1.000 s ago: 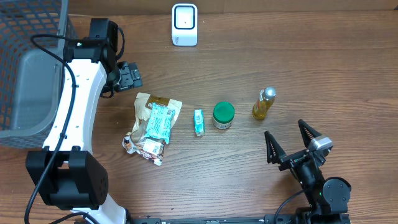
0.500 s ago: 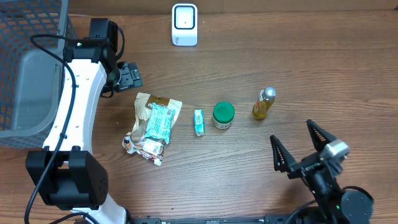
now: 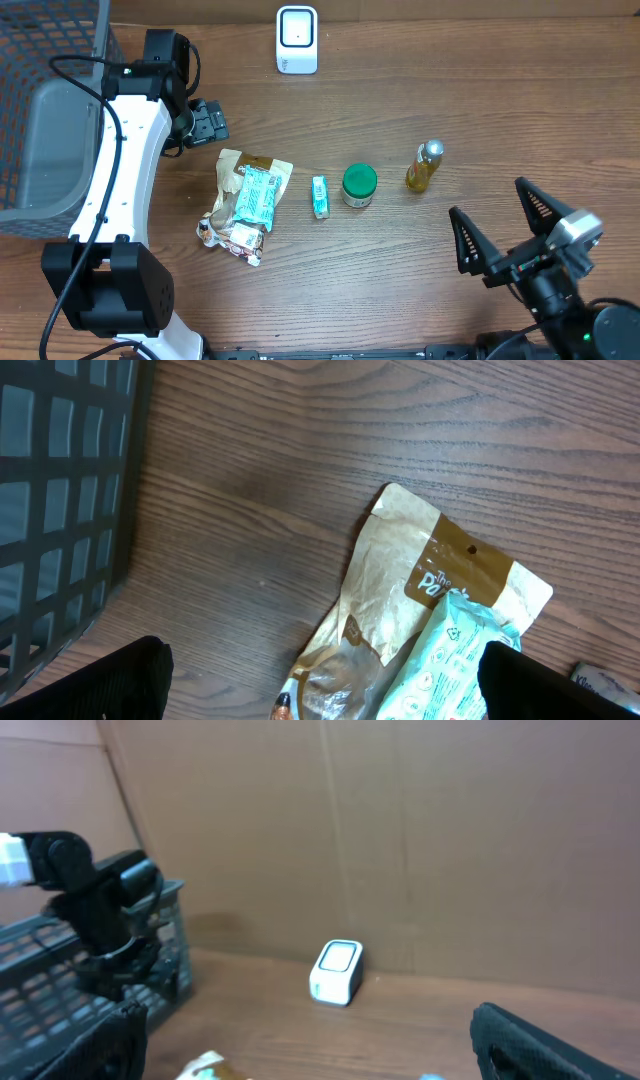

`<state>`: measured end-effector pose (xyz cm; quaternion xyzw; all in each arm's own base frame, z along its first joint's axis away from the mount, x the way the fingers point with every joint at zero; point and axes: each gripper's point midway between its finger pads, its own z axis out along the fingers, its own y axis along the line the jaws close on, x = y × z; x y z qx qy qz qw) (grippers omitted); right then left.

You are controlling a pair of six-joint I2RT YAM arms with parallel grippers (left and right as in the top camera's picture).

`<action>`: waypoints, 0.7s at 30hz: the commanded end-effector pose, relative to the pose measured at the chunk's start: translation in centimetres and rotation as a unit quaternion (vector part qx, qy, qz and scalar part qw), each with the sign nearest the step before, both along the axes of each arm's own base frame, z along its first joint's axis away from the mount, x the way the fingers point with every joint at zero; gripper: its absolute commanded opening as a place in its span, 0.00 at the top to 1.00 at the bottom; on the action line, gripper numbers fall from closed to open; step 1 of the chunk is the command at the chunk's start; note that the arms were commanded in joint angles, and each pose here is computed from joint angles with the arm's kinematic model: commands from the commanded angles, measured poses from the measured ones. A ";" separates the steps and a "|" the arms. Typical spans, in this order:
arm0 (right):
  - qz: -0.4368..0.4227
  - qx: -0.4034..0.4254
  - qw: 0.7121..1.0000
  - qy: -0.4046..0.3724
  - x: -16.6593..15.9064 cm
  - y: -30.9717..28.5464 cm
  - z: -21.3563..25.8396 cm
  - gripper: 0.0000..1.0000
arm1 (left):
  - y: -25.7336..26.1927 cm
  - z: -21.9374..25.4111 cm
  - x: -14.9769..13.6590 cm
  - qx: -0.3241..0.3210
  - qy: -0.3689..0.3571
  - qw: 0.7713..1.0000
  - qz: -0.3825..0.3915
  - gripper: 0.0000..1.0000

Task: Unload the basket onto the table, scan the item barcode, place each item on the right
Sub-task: 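Lift the right arm from rest and swing it toward the yellow bottle, then lower the open right gripper over the yellow bottle's neck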

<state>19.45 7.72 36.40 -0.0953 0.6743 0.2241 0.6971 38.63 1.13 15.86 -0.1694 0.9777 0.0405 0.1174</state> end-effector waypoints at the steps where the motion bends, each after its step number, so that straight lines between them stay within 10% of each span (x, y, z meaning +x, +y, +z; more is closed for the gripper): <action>1: 0.040 -0.002 0.999 0.011 -0.2 1.3 2.6 0.00 | 0.0 0.5 0.4 0.007 -0.008 1.000 -0.007 0.00; 21: 0.253 -0.006 0.967 -0.006 2.5 7.2 11.8 0.00 | 0.0 0.5 0.4 0.007 -0.008 1.000 -0.007 0.00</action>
